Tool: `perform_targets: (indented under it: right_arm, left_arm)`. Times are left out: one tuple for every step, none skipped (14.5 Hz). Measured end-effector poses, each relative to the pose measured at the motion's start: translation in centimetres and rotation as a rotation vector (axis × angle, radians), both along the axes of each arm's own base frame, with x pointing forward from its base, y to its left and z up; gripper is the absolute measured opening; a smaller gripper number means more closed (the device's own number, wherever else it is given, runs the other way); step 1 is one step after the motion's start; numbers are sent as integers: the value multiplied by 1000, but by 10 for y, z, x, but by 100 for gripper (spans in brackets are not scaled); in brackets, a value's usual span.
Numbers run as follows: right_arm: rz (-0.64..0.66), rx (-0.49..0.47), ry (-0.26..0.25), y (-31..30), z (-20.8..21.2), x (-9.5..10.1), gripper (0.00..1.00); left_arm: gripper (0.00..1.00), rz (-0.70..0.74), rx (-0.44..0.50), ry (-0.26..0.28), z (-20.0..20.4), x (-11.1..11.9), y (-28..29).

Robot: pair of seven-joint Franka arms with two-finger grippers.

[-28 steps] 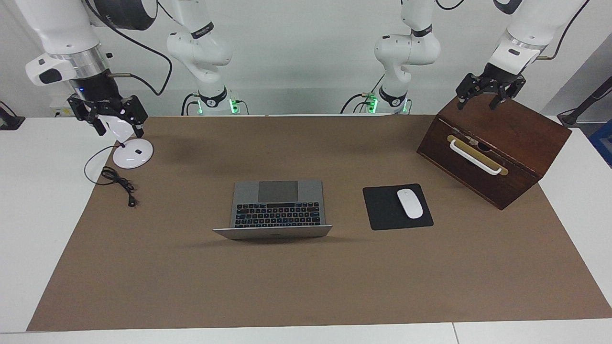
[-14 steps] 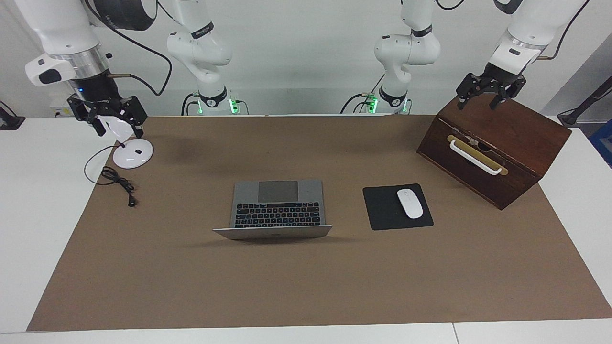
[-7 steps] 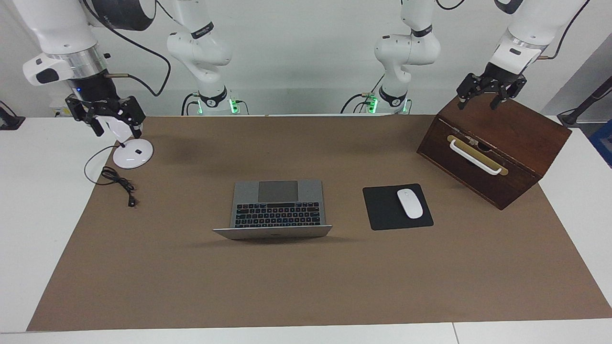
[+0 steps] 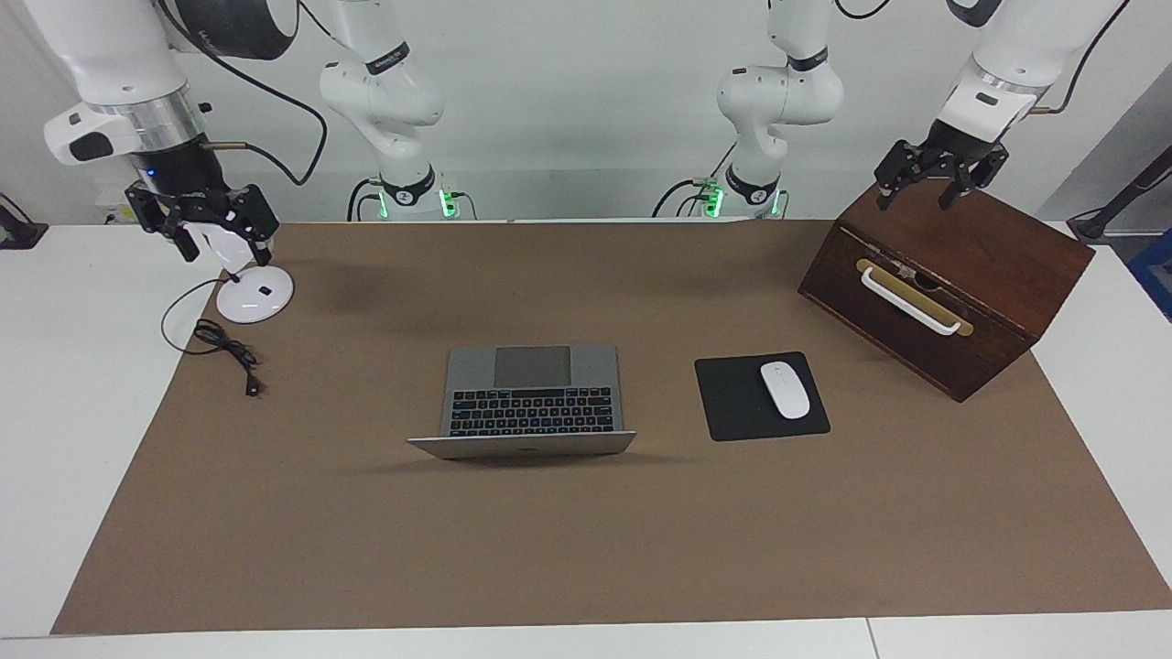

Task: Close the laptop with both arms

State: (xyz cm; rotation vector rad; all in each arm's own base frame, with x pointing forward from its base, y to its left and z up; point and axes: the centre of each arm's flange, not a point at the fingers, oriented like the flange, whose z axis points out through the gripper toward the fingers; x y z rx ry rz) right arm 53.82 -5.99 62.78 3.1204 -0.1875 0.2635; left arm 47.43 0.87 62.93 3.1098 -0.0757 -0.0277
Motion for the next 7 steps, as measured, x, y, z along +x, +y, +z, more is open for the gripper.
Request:
perform_targets:
  right_arm:
    - [0, 0, 0, 0, 0, 0, 100]
    - [0, 0, 0, 0, 0, 0, 100]
    - [0, 0, 1, 0, 0, 0, 100]
    - [0, 0, 2, 0, -1, 1, 100]
    - [0, 0, 4, 0, -2, 1, 100]
    - [0, 1, 6, -1, -3, 2, 100]
    - [0, 1, 7, -1, -4, 2, 100]
  left_arm:
    - [90, 1, 0, 0, 0, 0, 0]
    - [78, 1, 0, 0, 0, 0, 0]
    - [65, 2, 0, 0, 0, 0, 0]
    - [52, 2, 0, 0, 0, 0, 0]
    - [41, 2, 0, 0, 0, 0, 0]
    - [30, 3, 0, 0, 0, 0, 1]
    - [19, 4, 0, 0, 0, 0, 1]
